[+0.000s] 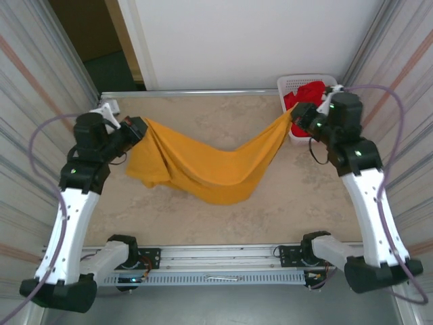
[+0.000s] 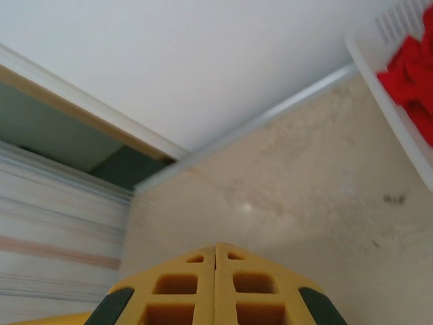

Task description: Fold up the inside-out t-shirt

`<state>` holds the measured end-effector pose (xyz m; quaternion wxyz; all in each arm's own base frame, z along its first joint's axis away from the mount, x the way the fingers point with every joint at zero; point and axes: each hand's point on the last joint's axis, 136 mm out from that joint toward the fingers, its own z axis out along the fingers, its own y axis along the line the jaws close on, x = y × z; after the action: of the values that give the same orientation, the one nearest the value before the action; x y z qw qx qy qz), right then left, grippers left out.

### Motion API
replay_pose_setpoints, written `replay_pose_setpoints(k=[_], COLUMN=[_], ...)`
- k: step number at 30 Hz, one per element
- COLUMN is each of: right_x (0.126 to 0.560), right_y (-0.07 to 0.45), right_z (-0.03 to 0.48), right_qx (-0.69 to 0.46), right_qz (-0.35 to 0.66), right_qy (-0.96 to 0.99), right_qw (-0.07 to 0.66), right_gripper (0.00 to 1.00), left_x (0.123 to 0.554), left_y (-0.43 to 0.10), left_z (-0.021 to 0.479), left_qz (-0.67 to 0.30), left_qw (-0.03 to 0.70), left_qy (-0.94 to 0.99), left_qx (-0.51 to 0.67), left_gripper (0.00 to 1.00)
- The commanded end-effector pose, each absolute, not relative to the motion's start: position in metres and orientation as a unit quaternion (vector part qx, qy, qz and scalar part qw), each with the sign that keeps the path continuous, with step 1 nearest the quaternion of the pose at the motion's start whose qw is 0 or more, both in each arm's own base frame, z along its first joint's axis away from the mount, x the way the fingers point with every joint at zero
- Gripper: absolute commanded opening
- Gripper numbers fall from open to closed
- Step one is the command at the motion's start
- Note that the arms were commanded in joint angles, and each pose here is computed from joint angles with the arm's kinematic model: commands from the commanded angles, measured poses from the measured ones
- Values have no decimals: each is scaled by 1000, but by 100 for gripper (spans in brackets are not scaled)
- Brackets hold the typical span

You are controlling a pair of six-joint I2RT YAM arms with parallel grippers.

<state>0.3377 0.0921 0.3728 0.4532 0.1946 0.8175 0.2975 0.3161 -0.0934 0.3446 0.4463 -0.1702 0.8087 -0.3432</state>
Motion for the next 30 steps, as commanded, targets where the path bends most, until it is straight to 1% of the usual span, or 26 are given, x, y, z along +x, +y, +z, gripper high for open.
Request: replay_pose_setpoints(k=[1,3,5,6,7,8,9,10,11,13,14,16,19,20,22,25,30], right_x=[377,403,427,436,445,450,451,448,441,420,406,374,326,312,285,257,224], right_y=[89,87,87,88,90,92,95,99,106,119,124,133,138,142,146,153,163], right_z=[332,313,304,301,299,295,296,297,298,299,297,285,244,231,198,162,110], right_qx=[209,209,203,197,190,182,175,166,153,134,129,129,146,148,150,150,142], right_qz=[237,202,178,172,167,163,160,153,151,160,166,181,194,198,189,171,131], right_qy=[843,862,874,880,887,895,900,904,906,904,904,904,909,909,917,930,949], right_qw=[435,416,403,397,386,373,366,363,365,373,373,366,339,334,316,289,249], right_gripper=[0,0,0,0,6,27,44,55,60,64,65,70,77,82,83,84,84], left_x=[347,367,385,393,400,405,406,405,401,386,375,351,315,304,290,283,292], left_y=[-92,-87,-78,-72,-67,-62,-59,-55,-53,-53,-55,-59,-68,-71,-77,-85,-96], left_z=[304,282,267,263,258,256,253,251,248,242,235,217,185,172,149,121,93], left_qz=[-318,-294,-272,-266,-262,-262,-261,-259,-256,-254,-257,-264,-267,-260,-249,-241,-209], left_qw=[419,401,392,389,384,378,372,365,361,359,352,339,321,313,300,279,249], left_qy=[830,847,859,862,865,867,869,872,875,878,878,881,884,888,896,906,928], left_qx=[-184,-186,-186,-188,-192,-194,-194,-196,-195,-192,-195,-201,-210,-212,-211,-208,-181], left_gripper=[0,0,1,9,24,42,53,61,67,74,76,78,80,81,81,79,76])
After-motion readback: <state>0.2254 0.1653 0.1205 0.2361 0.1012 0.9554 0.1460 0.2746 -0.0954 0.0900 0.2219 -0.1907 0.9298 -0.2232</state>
